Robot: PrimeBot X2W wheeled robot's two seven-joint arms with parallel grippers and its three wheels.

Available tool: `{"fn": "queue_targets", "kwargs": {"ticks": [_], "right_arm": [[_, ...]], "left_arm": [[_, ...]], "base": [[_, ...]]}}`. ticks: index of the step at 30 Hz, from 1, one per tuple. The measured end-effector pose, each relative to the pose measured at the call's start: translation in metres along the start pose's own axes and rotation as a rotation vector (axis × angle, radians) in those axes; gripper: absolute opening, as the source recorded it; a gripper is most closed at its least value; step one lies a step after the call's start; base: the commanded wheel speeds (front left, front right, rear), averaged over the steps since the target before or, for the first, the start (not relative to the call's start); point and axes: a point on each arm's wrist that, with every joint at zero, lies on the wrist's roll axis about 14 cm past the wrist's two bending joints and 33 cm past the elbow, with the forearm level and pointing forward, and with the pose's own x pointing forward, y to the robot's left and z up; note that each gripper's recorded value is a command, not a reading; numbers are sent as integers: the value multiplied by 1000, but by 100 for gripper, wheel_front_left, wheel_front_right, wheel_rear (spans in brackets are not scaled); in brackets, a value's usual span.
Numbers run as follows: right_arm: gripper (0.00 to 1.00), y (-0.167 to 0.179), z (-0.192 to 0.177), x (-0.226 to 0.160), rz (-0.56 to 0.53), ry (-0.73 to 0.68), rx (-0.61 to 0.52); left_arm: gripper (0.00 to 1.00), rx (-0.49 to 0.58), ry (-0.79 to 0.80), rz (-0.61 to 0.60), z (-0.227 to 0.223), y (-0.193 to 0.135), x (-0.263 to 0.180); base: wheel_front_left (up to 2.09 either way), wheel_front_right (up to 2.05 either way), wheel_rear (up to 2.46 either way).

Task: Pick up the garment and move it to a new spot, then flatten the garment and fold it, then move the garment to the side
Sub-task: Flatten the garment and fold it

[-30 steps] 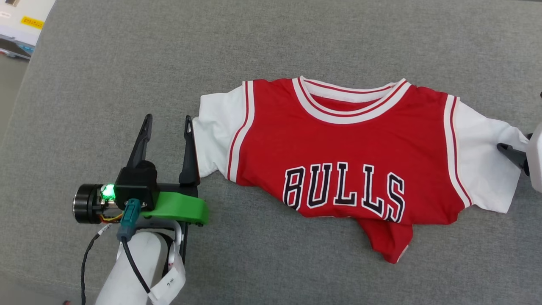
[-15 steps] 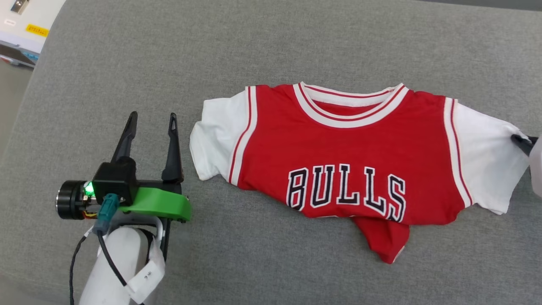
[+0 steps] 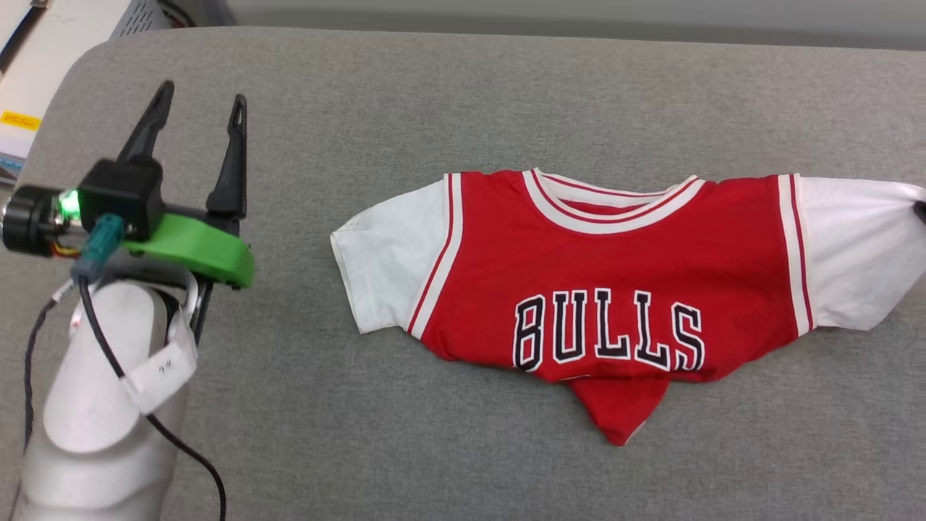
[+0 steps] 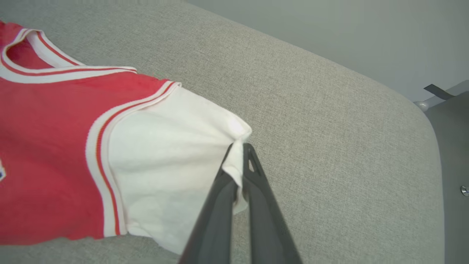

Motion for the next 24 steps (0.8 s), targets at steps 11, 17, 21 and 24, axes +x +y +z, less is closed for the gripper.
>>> {"fn": "queue_targets", "kwargs": {"ticks": [11,17,21,24], "right_arm": [[0,-4,-1,-23,-31,-46,27],[0,-2,-3,-21,-30,-38,37],[0,-2,-6,-18,-30,-23,38],[0,0,-10,-16,-26,-13,46]], "left_arm": [[100,25,380,-360,-27,-77,43],[100,24,731,-489,-73,-92,24],[100,-12,880,-532,-95,-99,15],[100,-31,987,-542,-115,-99,6]], "base": [[0,0,0],[0,0,0],[0,0,0],[0,0,0]]}}
